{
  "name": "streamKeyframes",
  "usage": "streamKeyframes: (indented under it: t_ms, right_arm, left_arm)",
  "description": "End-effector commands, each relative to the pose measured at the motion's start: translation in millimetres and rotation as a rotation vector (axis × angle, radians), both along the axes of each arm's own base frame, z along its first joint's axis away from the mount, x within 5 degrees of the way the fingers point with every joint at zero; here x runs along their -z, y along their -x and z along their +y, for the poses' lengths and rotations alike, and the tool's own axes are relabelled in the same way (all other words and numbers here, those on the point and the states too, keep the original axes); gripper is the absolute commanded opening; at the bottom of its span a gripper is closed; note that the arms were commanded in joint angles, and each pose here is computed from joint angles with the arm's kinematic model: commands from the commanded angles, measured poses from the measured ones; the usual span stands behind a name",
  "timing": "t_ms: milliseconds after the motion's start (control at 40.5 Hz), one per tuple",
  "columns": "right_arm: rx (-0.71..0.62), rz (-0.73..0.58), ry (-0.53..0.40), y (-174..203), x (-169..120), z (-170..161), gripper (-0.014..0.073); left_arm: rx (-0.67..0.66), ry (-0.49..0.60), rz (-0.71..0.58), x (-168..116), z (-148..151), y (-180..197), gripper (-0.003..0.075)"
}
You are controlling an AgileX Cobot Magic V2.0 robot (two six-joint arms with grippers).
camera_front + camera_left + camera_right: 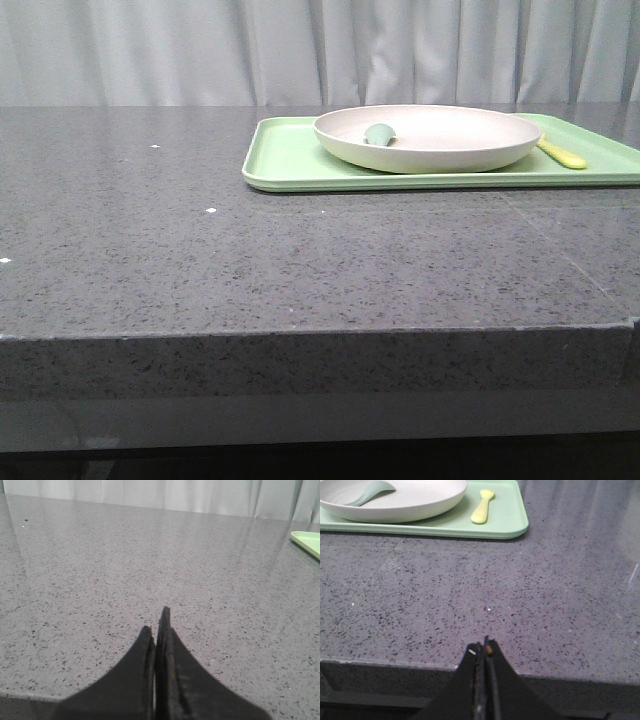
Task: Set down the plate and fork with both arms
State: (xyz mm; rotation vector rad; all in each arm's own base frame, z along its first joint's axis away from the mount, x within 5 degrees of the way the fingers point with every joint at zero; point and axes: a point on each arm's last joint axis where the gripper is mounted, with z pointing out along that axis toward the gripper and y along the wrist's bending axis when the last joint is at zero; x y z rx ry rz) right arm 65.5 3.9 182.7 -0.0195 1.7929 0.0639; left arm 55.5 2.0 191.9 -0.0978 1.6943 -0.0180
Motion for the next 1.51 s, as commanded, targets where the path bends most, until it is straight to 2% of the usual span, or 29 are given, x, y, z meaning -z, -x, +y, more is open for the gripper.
streamKeyframes:
  t_ms: [0,370,1481]
  right_arm:
    - [0.002,-0.073,0.004,0.9,-6.5,-0.3,-0.0120]
    - [-0.009,-0.196,-0.003,10.6,-13.4,-0.1,-0.0120]
    - [-0.009,-0.196,-0.003,10.5,-13.4,-0.1,-0.0120]
  left_arm:
    - [-0.006,0.011,-0.109,-8.5,0.4,0.8,-0.0018]
    - [-0.006,0.011,-0.109,-8.5,0.4,0.8,-0.0018]
    - [-0.006,0.011,-0.109,-8.5,0.4,0.8,-0.0018]
